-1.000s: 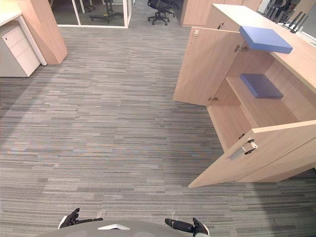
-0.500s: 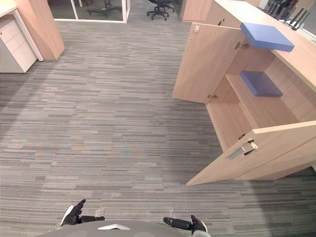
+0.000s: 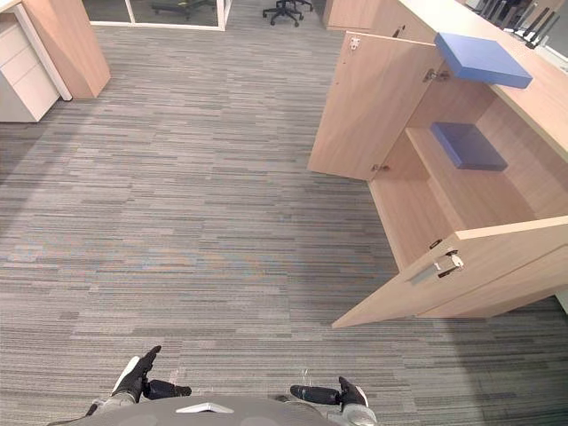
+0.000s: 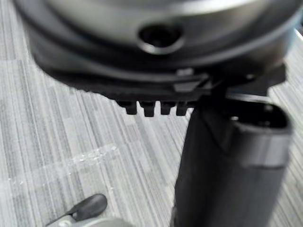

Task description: Walk over to the cabinet, pick up the folder, carry it to the office cabinet, place the folder inside the office cabinet, then close the office cabinet door

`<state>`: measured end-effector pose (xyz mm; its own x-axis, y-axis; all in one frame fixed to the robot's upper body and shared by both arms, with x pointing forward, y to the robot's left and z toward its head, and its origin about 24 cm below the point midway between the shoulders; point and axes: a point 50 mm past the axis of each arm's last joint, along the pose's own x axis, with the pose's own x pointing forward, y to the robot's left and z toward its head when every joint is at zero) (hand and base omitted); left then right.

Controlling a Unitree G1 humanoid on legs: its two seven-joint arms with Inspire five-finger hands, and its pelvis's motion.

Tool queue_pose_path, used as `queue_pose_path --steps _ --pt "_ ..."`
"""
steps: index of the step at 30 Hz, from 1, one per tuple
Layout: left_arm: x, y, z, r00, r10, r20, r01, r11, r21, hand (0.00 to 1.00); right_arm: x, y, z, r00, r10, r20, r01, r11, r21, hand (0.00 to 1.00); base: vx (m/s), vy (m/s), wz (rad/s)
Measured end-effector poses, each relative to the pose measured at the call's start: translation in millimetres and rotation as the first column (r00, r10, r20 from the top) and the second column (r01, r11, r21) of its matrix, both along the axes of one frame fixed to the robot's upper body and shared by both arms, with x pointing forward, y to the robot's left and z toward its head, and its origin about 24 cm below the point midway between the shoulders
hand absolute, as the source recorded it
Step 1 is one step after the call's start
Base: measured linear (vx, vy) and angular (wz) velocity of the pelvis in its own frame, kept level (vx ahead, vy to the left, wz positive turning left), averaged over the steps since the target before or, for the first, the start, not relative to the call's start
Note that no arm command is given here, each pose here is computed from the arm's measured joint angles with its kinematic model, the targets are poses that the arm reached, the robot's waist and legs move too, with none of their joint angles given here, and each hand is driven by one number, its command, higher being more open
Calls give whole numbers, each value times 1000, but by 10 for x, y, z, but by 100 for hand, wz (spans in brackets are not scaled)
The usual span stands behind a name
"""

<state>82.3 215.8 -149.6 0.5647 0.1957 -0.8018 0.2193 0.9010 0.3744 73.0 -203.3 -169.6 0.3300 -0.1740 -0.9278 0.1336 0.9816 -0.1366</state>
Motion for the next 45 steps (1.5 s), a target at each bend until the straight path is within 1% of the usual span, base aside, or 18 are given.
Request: queue_pose_path --steps 2,3,5,7,13,15,20,22,26,28,31,32,34,36,37,40,43,45 --pt "43 31 26 991 127 42 -126 992 -33 100 45 9 2 1000 6 2 -6 1000 3 100 -43 -52 -9" --pt "53 45 35 968 244 63 -239 968 -79 100 102 -1 13 1000 13 13 -13 1000 1 100 -120 -58 -12" --pt "72 27 46 918 388 85 -374 915 -151 100 99 -60 21 999 36 1 -36 999 -22 100 -115 -41 -28" --pt "92 40 68 892 440 106 -418 891 -180 100 83 -86 21 998 56 -17 -57 998 -39 100 19 32 -27" --pt "137 -44 72 886 451 112 -422 881 -213 100 104 -189 47 998 61 -10 -61 996 -67 100 151 185 -29" --pt "57 -98 27 862 502 75 -475 849 -232 100 100 -226 54 998 59 -12 -60 995 -77 100 312 311 -22" --pt "31 -50 18 829 554 73 -529 820 -218 100 102 -192 44 999 41 -16 -42 998 -50 100 370 238 1" --pt "-105 -37 -21 821 570 37 -553 810 -195 100 114 -179 42 1000 20 -11 -21 999 -38 100 335 155 -50" --pt "-243 -92 -73 830 557 -17 -551 815 -177 100 78 -297 63 996 -84 10 85 996 -39 100 352 195 -4" --pt "-229 -71 -75 838 545 -19 -540 824 -173 100 132 -322 87 994 -99 43 102 993 -55 100 365 157 42" --pt "-145 -144 -80 866 499 -23 -493 846 -201 100 282 -327 131 984 -142 110 147 989 -35 100 318 43 4" --pt "-104 -154 -76 871 491 -19 -483 849 -215 100 366 -314 153 975 -173 142 177 984 -19 100 251 -68 -47" --pt "-107 -126 -73 877 480 -19 -473 855 -215 100 473 -208 161 971 -172 166 173 985 5 100 190 -122 -51" --pt "-99 -44 -66 905 424 -21 -420 887 -190 100 503 -61 141 964 -206 168 200 978 56 100 234 -193 -27" --pt "-91 -43 -69 913 408 -25 -405 896 -184 100 502 -50 138 963 -214 164 206 976 63 100 318 -247 -25" --pt "-44 -178 -93 920 390 -42 -390 898 -204 100 583 -26 156 972 -159 173 151 987 57 100 347 -296 -41" --pt "-23 -88 -72 883 468 -26 -462 861 -213 100 552 121 125 978 -138 158 126 988 87 100 357 -323 -25" --pt "-67 -76 -62 853 521 -21 -512 830 -219 100 590 108 145 977 -123 174 113 991 71 100 448 -275 -71"
